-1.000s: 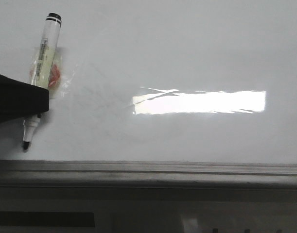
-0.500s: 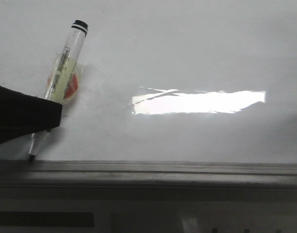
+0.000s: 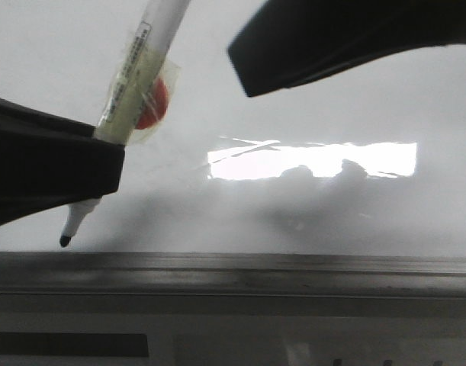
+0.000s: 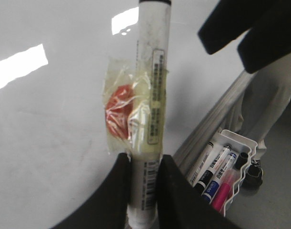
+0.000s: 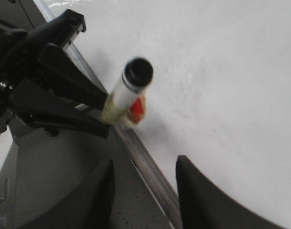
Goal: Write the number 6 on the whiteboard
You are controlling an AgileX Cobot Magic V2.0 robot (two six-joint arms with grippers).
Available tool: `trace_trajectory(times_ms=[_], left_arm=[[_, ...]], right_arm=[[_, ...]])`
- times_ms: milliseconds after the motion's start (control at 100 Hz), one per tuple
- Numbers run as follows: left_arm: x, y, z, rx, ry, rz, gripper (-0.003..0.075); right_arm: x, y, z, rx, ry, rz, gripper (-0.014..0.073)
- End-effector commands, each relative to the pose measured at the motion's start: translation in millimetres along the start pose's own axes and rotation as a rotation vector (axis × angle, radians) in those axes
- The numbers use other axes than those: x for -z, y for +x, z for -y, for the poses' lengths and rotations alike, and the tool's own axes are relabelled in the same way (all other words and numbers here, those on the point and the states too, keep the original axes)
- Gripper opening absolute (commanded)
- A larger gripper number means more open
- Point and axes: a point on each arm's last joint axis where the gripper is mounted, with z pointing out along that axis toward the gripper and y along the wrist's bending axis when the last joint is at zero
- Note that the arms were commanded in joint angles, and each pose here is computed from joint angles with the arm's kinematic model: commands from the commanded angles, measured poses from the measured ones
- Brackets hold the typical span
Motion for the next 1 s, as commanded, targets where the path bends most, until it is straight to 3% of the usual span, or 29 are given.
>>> trace_trajectory(times_ms=[0, 260, 490, 580, 730, 990], left_arm=[[0.3, -15.9, 3.2, -0.038, 0.033, 0.106, -0.002], [0.3, -15.4, 5.8, -0.089, 0.058, 0.103, -0.002], [0.3, -15.4, 5.8, -0.089, 0.058, 0.103, -0.002], [0.3, -15.4, 5.8, -0.089, 0.058, 0.103, -0.002], [0.3, -15.4, 5.8, -0.089, 0.058, 0.103, -0.002], [0.2, -14.3, 4.6, -0.065, 0.047, 0.089, -0.0004]], right_arm=[[-0.3, -25.7, -3.8, -0.007, -0.008, 0.124, 0.0281], [-9.1, -43.6, -8.3, -0.057, -0.039, 0.138, 0.0281], [-24.1, -38.0, -9.6, -0.093, -0.058, 0.059, 0.027], [-25.1, -39.1, -9.0, -0.094, -0.053, 0.072, 0.0185], [-23.7, -42.0, -8.2, -0.094, -0.045, 0.103, -0.0071], [-23.7, -42.0, -8.2, -0.094, -0.045, 0.103, -0.0068]])
